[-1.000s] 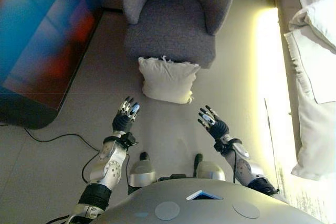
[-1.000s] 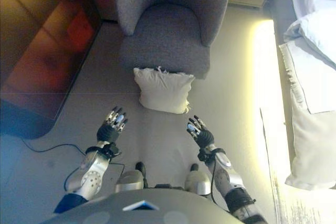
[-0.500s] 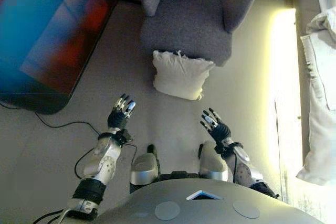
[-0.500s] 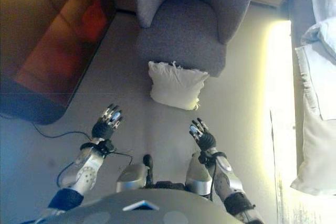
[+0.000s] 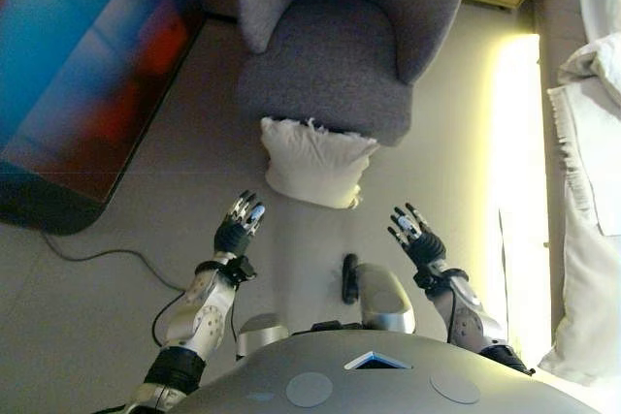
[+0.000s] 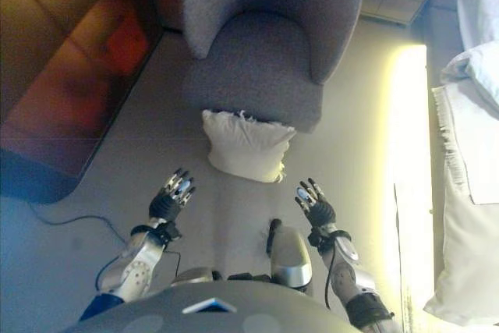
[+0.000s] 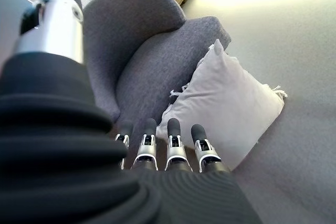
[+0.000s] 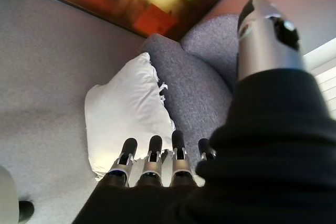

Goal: Pick up the cushion and take it to the sofa

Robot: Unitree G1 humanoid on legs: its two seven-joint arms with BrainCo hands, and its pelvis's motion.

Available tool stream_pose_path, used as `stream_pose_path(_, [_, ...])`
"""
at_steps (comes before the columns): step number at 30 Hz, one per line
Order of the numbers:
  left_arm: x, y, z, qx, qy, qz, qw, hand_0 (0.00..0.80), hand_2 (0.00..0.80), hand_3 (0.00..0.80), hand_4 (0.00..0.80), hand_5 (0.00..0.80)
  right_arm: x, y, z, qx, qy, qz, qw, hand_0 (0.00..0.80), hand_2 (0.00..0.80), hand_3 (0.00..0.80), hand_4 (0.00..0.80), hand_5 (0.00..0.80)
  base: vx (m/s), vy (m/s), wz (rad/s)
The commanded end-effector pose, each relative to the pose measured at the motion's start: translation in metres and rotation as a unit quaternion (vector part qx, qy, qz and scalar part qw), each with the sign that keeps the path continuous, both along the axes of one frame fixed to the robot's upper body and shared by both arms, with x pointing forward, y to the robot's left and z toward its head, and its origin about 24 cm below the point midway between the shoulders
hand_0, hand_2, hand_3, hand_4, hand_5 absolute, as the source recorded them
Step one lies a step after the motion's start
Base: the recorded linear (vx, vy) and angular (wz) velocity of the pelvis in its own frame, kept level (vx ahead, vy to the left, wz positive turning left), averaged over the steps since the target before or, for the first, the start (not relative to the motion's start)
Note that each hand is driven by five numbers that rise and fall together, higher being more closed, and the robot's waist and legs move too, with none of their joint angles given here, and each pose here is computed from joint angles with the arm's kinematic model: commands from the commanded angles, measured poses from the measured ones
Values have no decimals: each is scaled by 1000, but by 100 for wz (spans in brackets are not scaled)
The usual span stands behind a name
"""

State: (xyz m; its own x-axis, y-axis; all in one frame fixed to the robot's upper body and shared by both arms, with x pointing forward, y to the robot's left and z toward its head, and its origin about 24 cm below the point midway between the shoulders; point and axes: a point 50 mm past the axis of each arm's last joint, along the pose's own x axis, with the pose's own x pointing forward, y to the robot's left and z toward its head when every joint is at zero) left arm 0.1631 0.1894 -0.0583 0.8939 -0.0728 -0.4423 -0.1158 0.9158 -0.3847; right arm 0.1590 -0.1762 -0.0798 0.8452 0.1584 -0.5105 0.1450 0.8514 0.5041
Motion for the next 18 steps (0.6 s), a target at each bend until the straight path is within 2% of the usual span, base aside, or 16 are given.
stream_pose_path(1, [21, -9, 29, -23, -80, 28, 996, 0, 0, 0, 0, 0, 16, 2, 15, -8, -53, 34, 998, 0, 0, 0, 0, 0, 395, -134, -54])
stream_pose_path(4, [28, -13, 34, -32, -89, 37, 995, 0, 0, 0, 0, 0, 26, 2, 17, -10, -62, 44, 997, 0, 0, 0, 0, 0, 401, -27, -84])
stream_pose_path(6, [28, -11, 35, -31, -89, 36, 995, 0, 0, 0, 0, 0, 31, 6, 19, -3, -69, 48, 996, 0, 0, 0, 0, 0, 340, 98, -36])
stream_pose_path(14, [26, -6, 36, -34, -93, 21, 995, 0, 0, 0, 0, 0, 17, 5, 22, -1, -73, 44, 996, 0, 0, 0, 0, 0, 441, 273, -23])
stream_pose_path(18, [26, -9, 38, -32, -100, 11, 994, 0, 0, 0, 0, 0, 14, 1, 20, -3, -75, 34, 997, 0, 0, 0, 0, 0, 436, 197, -57])
